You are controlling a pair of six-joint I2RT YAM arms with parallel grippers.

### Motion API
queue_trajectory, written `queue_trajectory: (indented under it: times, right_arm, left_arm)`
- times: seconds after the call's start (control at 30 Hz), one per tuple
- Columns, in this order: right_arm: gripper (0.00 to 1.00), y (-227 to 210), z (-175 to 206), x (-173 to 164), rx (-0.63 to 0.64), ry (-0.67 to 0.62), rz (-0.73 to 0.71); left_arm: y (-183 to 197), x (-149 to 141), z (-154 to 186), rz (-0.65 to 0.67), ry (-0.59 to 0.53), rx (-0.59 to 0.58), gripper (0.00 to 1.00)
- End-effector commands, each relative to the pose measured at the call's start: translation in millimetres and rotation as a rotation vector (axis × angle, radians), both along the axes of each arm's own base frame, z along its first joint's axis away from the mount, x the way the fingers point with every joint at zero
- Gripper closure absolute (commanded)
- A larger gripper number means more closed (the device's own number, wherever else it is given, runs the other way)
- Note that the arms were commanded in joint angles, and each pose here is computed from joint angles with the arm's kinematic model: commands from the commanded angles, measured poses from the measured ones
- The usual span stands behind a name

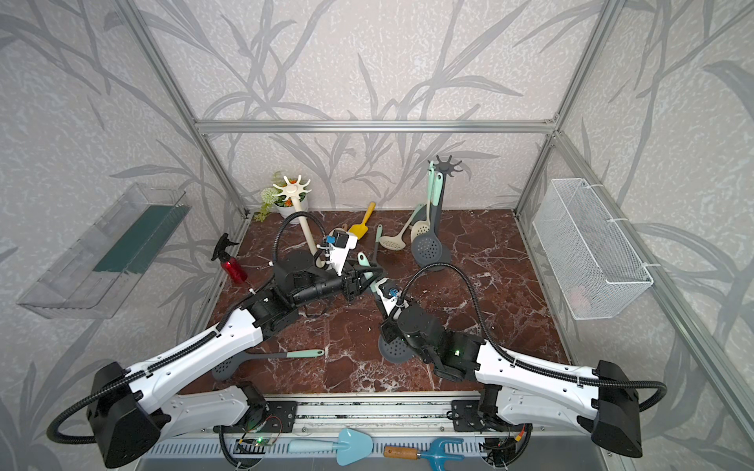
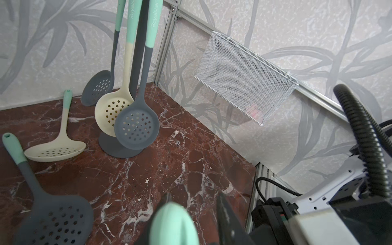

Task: Hang the skimmer on the kitchen utensil rack
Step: Pick up the skimmer from the center of the board.

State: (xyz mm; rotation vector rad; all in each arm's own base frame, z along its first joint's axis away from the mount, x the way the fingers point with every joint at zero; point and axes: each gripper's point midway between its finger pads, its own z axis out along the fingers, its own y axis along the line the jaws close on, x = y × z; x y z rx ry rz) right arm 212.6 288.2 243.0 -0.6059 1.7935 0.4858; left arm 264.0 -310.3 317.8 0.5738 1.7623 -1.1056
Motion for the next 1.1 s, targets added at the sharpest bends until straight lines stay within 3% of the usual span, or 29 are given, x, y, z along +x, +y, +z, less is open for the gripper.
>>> queue_trajectory:
  times: [0.0,0.13,0.3,0.4,0.87,1.07]
  right_arm:
    - [0.99,2,35,2,0.092,-0.052,-0.014]
    - [0.95,1,34,0,0.096,-0.057,-0.008]
    - [0.65,3,29,-4,0.089,-0.081,0.027]
    - [0.57,3,27,-5,0.074,-0.093,0.040]
    - [0.54,14,-3,9,-0.057,-0.125,0.016]
    - [0.57,14,-21,12,-0.060,-0.067,0.034]
  left_arm:
    - [6,0,11,0.017,-0.022,-0.032,0.82]
    - [8,-1,14,0.019,-0.029,-0.035,1.00]
    - [10,-2,17,0.025,-0.035,-0.038,1.00]
    - [12,-2,19,0.033,-0.041,-0.041,1.00]
    - [15,-3,23,0.037,-0.043,-0.047,1.00]
    - [17,-1,24,0.047,-0.044,-0.046,1.00]
